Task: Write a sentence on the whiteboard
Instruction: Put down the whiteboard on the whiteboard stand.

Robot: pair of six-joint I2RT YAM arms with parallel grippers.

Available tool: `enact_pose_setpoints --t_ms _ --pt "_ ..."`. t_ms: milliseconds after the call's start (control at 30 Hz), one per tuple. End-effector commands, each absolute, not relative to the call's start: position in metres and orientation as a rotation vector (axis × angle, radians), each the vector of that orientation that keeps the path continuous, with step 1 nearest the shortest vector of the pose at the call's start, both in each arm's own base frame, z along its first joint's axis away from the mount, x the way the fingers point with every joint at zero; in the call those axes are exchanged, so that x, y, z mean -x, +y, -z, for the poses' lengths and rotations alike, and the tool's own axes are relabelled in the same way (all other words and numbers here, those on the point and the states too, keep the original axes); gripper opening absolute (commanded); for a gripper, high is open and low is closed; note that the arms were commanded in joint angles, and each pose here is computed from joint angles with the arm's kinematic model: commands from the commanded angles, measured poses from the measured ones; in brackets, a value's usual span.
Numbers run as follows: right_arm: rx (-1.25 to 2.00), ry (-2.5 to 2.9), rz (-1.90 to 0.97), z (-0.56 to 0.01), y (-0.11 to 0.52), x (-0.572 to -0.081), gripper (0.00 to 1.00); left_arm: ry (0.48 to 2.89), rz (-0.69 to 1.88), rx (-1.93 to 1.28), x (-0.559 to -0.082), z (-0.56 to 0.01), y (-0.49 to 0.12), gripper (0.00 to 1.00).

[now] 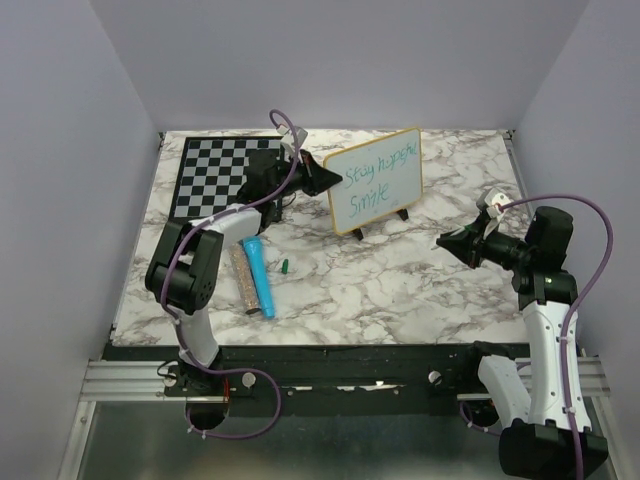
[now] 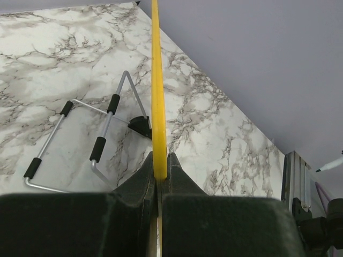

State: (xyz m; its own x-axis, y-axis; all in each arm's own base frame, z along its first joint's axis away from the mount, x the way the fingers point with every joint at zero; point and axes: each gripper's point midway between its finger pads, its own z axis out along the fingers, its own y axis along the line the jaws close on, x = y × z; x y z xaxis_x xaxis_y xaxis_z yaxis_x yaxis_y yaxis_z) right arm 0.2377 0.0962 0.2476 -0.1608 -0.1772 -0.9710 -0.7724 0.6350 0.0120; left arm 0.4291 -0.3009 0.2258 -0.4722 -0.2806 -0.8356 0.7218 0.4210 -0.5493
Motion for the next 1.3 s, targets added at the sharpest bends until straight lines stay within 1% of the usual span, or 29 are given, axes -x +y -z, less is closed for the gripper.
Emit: enact_pose_setpoints --t_ms 0,267,500,633,900,1067,1133,1200,1233,1267 --pt "0.772 1.705 -0.664 -0.241 0.097 -0.235 0.01 1.484 1.258 -0.465 -0.437 -0.267 -0.300 0.00" --pt "0.771 1.710 -0.672 -0.239 0.097 -0.235 0.00 1.478 1.247 -0.445 -0.450 -0.247 -0.287 0.00" --pt "0.773 1.709 -0.674 -0.239 0.097 -0.235 0.01 1.493 1.240 -0.469 -0.448 -0.226 -0.282 0.00" --pt "0.774 1.708 -0.673 -0.239 0.097 -0.235 0.01 1.492 1.278 -0.442 -0.446 -0.214 -0.276 0.00" --pt "0.777 1.705 -0.676 -0.240 0.098 -0.234 0.00 1.490 1.257 -0.436 -0.445 -0.194 -0.268 0.01" --pt "0.777 1.706 -0.677 -0.239 0.098 -0.234 0.01 1.510 1.249 -0.422 -0.443 -0.186 -0.266 0.13" --pt "0.775 1.707 -0.676 -0.239 0.098 -0.234 0.00 1.520 1.241 -0.408 -0.442 -0.181 -0.264 0.22" --pt "0.778 1.705 -0.678 -0.239 0.098 -0.234 0.01 1.526 1.236 -0.400 -0.442 -0.179 -0.263 0.25" --pt "0.778 1.704 -0.677 -0.239 0.098 -0.234 0.00 1.529 1.236 -0.397 -0.441 -0.178 -0.263 0.32" --pt "0.776 1.706 -0.677 -0.239 0.098 -0.234 0.01 1.526 1.228 -0.391 -0.442 -0.179 -0.261 0.34"
